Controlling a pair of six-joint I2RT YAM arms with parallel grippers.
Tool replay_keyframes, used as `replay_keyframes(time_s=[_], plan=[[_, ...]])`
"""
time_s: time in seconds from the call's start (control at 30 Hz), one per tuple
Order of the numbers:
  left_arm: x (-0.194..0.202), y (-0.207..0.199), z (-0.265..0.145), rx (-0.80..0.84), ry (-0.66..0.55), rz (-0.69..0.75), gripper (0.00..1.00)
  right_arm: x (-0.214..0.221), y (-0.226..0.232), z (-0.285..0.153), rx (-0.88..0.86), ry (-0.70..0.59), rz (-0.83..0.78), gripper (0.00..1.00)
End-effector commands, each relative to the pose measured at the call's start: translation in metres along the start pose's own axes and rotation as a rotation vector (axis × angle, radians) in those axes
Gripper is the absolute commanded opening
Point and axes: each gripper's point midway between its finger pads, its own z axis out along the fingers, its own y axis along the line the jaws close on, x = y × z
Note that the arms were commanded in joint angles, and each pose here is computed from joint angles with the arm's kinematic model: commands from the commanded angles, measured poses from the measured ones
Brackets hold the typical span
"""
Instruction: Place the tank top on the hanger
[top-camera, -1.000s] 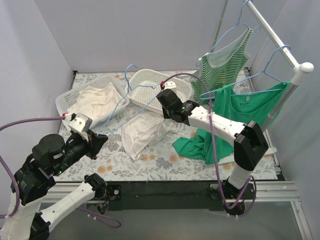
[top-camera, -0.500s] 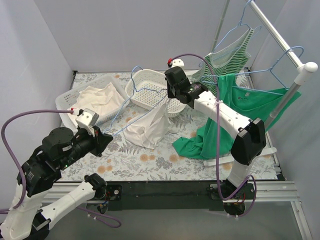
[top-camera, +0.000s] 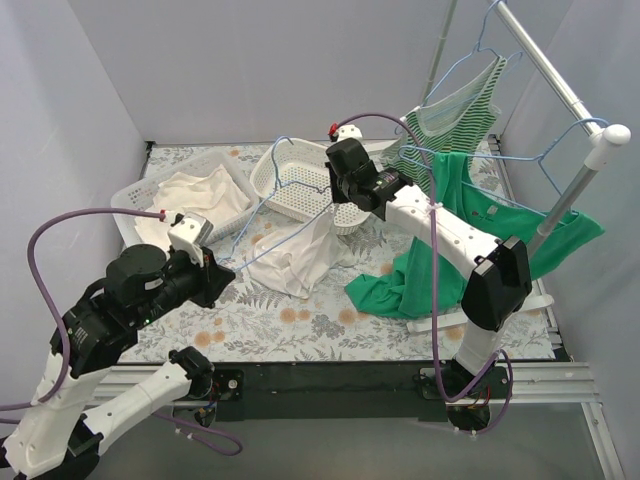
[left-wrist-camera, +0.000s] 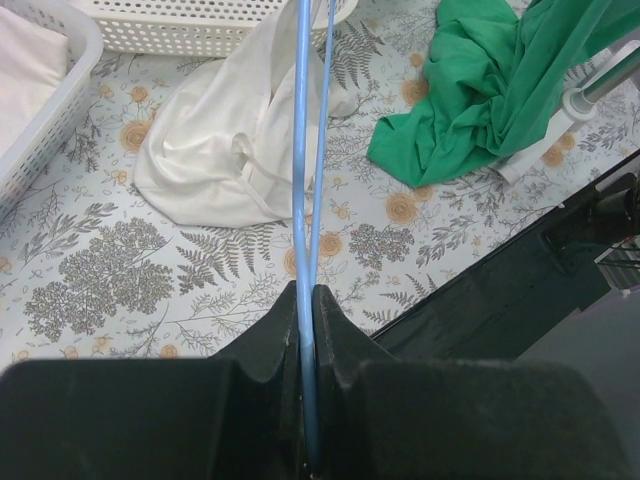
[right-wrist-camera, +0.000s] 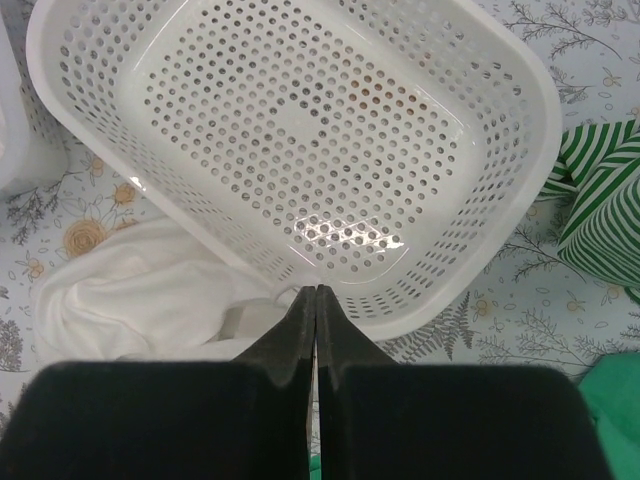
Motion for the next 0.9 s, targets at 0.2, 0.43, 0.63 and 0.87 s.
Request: replay_keyframes(time_s=[0.2,0.43,0.63,0.87], plan=[[-0.001,0.000,0.018,-0.015,0.025,-0.008,0.00,-0.009,-0.010,-0.020,0.029,-0.054,-0.013,0.01],[0.004,-0.004,0.026,0.006,0.056,-0.008,0.00,-0.015,-0.012,-0.022,0.041,-0.071,-0.015,0.01],[0.010,-0.002,0.038,-0.001,0.079,0.000,0.00,-0.019,-0.005,-0.025,0.000,-0.075,-0.019,0.01],[0.014,-0.001,0.060,0.012,0.037,0.031,0.00,-0.004,0.022,-0.033,-0.099,-0.056,-0.049,0.01]])
